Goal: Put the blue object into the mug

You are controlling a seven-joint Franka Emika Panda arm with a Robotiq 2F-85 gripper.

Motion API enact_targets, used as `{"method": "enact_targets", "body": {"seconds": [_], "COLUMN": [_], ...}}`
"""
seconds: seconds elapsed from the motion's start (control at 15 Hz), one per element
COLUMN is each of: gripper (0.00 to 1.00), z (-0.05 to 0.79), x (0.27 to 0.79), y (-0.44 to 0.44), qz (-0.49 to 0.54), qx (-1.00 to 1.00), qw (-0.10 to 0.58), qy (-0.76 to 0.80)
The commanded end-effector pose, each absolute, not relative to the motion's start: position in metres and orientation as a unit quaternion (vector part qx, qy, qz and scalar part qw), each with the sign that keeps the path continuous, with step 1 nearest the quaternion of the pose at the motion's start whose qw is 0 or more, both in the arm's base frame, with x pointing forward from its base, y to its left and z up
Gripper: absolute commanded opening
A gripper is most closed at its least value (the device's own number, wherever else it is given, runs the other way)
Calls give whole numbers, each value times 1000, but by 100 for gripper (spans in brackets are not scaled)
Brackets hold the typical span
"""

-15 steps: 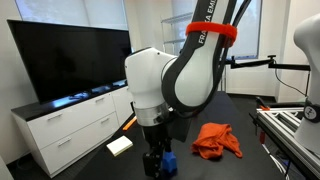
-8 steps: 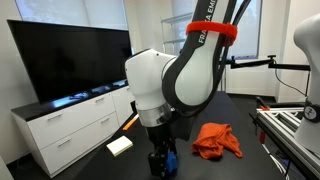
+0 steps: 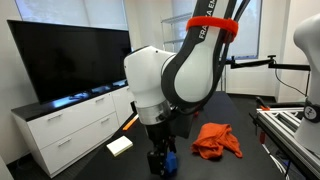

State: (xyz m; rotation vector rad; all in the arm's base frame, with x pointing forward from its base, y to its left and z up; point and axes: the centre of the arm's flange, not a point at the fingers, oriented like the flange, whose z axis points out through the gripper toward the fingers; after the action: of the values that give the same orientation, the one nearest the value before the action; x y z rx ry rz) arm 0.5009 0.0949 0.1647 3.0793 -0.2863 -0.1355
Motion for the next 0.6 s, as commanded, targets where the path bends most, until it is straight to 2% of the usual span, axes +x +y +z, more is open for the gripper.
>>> {"method": "enact_targets", "body": {"seconds": [0.0,0.07,0.13,0.53], "gripper": [100,100,81,35], "z": [181,182,181,181], "x": [497,497,497,497], "y": [96,96,97,96], "qz": [-38,-38,-37,-31], "qx": [995,995,995,995], "qw": [22,22,22,22], "qy": [-93,-93,-93,-92]}}
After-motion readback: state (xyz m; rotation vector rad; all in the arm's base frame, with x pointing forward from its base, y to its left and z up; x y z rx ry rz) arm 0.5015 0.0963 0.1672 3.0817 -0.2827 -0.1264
